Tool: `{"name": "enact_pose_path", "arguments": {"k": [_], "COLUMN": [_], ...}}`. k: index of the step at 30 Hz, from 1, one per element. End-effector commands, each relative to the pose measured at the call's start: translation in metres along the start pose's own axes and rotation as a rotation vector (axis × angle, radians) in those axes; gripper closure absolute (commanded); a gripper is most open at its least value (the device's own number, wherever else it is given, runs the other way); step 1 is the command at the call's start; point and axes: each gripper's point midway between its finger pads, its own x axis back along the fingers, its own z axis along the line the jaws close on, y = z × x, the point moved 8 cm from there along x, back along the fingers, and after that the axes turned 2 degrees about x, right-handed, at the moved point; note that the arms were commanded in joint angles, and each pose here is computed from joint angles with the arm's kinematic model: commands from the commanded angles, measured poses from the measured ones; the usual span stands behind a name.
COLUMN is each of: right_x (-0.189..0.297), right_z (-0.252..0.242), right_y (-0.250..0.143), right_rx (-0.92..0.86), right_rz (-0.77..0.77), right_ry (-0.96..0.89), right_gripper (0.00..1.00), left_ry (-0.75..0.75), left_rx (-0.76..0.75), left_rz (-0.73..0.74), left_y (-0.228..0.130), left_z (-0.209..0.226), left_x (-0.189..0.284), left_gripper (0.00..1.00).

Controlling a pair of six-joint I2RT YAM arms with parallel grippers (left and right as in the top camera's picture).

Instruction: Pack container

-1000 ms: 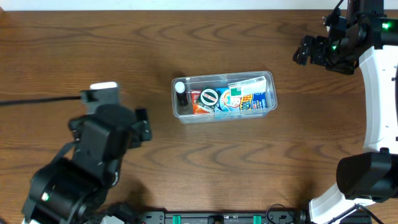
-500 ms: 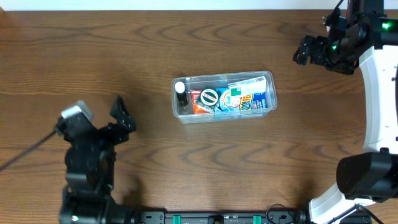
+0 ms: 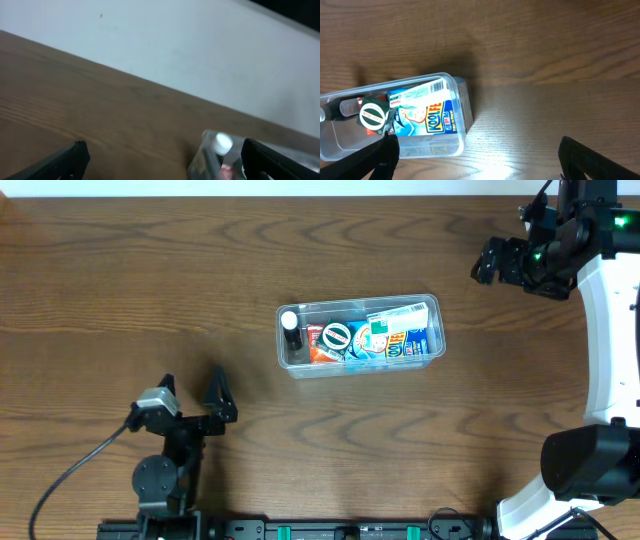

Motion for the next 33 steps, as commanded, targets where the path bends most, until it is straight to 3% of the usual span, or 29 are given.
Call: {"name": "enact_pose_path", "arguments": {"k": [1, 11, 33], "right_x": [0.003, 0.003, 0.003], "right_z": [0.005, 0.004, 0.004], "right_y": [0.001, 0.001, 0.001], "right_rx": [-0.003, -0.004, -0.004], "right_rz": [-0.011, -0.011, -0.011], "right_ry": [0.009, 0.008, 0.008], "right_gripper": [0.01, 0.01, 0.01], "left_ry": [-0.057, -0.023, 0.031], "left_rx": [-0.091, -0.298, -0.314], "left_rz": [-0.014, 0.108, 0.111], "left_y": [-0.005, -0.029, -0.030], "left_z": [-0.002, 0.009, 0.014], "left_x": [0.002, 0.004, 0.006], "left_gripper": [0.02, 0.02, 0.02]}}
